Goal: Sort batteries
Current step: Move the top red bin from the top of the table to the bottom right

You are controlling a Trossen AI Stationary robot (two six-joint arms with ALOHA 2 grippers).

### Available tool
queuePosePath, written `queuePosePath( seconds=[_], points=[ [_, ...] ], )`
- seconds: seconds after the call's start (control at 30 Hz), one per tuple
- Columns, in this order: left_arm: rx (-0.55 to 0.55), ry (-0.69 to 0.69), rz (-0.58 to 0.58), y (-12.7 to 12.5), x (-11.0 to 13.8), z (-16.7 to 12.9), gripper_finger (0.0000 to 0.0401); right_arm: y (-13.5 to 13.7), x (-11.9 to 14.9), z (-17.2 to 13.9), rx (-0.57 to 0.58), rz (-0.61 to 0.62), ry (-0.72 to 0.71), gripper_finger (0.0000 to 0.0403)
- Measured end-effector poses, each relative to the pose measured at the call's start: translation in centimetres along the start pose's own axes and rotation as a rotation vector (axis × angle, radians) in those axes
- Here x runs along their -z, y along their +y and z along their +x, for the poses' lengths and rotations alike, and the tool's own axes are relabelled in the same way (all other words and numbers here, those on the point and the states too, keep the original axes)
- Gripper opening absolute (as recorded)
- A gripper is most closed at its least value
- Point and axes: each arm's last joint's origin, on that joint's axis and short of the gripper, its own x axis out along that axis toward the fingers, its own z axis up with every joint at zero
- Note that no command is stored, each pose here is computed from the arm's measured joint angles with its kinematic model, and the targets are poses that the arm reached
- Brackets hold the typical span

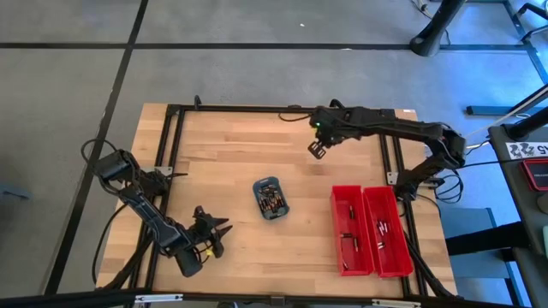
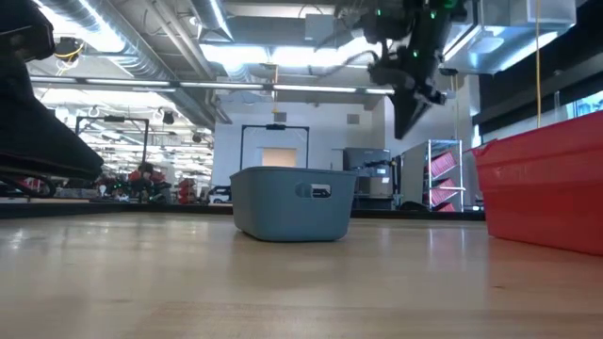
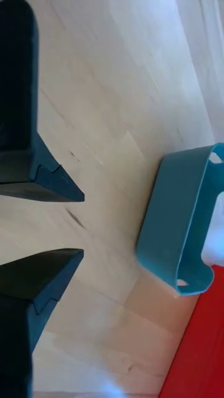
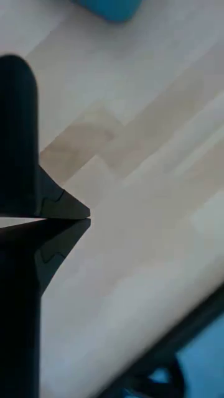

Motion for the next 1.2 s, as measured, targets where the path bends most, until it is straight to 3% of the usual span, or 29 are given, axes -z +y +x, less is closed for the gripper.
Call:
queuePosePath(
  seconds=[0.27, 0.47, 0.77, 1.2],
  points=[
    [0.006, 0.002, -0.002, 0.0, 0.1, -0.1, 0.012, -0.1, 2.8, 2.8, -0.137, 0.023, 0.201, 0.0005],
    [0.017, 0.004, -0.009, -0.1, 0.2, -0.4, 0.012, 1.5, 6.0, 3.6, -0.109, -0.026, 0.343, 0.0005],
    [0.018, 0.004, -0.01, -0.1, 0.2, -0.4, 0.012, 5.0, 8.2, 2.6, -0.102, -0.136, 0.351, 0.0005],
    [0.027, 0.004, -0.02, -0.2, 0.2, -0.4, 0.012, 6.4, 10.8, -0.3, -0.058, -0.17, 0.351, 0.0005]
  ],
)
